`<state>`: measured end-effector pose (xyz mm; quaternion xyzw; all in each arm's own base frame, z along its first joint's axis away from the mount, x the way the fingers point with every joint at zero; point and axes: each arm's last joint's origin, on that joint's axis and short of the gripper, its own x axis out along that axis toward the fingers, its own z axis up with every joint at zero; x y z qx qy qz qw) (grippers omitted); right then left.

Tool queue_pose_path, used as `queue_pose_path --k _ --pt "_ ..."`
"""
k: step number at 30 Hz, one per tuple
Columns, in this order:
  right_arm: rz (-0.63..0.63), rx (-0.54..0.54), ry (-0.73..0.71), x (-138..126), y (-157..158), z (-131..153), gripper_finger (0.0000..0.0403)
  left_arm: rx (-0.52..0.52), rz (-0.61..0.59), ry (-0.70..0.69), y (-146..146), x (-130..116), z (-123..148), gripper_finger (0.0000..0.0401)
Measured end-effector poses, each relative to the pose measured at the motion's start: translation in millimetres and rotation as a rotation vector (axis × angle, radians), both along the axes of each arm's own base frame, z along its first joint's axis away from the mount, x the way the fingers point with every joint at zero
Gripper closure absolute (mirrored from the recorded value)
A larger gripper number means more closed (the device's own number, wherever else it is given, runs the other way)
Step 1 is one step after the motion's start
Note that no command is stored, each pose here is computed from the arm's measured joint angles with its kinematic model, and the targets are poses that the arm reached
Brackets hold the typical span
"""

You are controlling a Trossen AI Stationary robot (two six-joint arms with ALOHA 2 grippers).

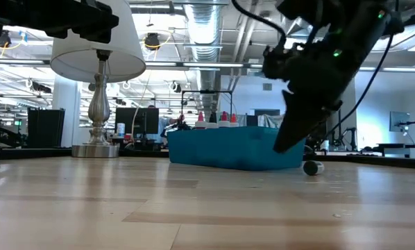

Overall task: Pick & Place food coloring
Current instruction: Put the small green food coloring bottle into the blue bin

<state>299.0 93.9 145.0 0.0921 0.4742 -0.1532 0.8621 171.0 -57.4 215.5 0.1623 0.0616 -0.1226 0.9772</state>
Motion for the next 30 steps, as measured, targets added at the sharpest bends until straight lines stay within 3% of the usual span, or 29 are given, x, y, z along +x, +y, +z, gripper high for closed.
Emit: queue_pose_path --k 4,7,16,21,30 --pt "0.165 -0.085 0.070 -6.4 12.8 1.8 0.0284 0.000 0.000 0.000 0.0 0.0 0.0 0.0256" --pt "0.215 -0.110 0.107 -12.0 19.0 0.6 0.0282 0.000 0.000 0.000 0.0 0.0 0.0 0.0256" --pt "0.176 -0.112 0.153 -8.6 -0.2 -0.8 0.0210 -0.002 0.000 -0.008 0.0 0.0 0.7 0.0256" --pt "0.196 0.001 0.237 -9.9 -11.8 -3.3 0.0164 -0.003 0.000 -0.008 0.0 0.1 0.8 0.0256" --pt "0.139 0.028 0.324 -14.8 -25.7 -5.7 0.0165 -0.002 0.000 -0.008 0.0 0.0 0.7 0.0256"
